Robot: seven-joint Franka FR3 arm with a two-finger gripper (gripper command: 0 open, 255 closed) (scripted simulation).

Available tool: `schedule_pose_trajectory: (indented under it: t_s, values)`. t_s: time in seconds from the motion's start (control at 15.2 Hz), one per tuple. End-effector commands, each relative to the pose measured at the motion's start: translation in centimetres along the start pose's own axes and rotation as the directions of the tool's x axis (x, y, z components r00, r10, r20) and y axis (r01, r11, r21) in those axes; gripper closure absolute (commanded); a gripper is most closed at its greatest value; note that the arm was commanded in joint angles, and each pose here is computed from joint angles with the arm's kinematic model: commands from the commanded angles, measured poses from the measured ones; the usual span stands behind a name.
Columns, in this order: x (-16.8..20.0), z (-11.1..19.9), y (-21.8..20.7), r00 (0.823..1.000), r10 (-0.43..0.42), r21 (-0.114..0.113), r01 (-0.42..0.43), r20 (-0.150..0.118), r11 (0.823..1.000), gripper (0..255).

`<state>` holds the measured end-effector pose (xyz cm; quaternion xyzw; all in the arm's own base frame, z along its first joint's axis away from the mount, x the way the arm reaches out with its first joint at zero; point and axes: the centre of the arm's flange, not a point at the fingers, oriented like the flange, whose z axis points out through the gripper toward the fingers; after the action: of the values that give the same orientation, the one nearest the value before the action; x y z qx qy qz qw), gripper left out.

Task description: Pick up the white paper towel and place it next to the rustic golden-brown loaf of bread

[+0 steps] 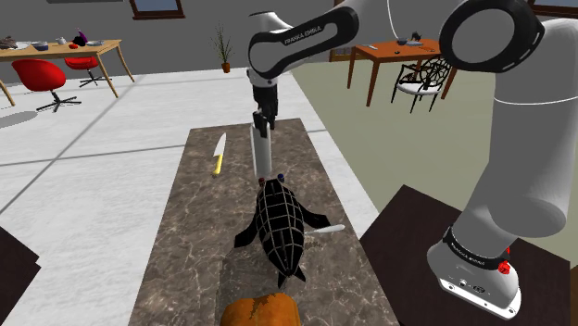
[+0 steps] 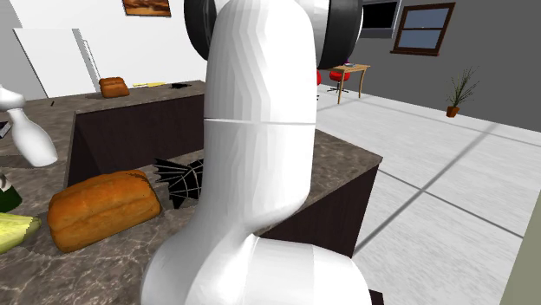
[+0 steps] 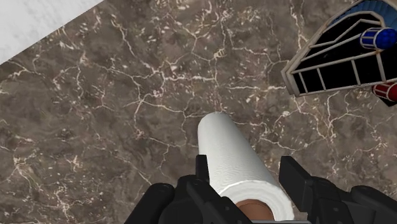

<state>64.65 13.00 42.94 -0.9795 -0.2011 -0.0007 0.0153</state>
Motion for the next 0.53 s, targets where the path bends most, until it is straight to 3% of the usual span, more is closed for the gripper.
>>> schedule_pose_trajectory:
  t_s: [0.0, 0.46]
  values:
    - [0.0, -1.2, 0.0, 1.000, 0.000, 0.000, 0.000, 0.000, 1.000, 255]
    - [0.0, -4.9, -0.2, 1.000, 0.000, 0.000, 0.000, 0.000, 1.000, 255]
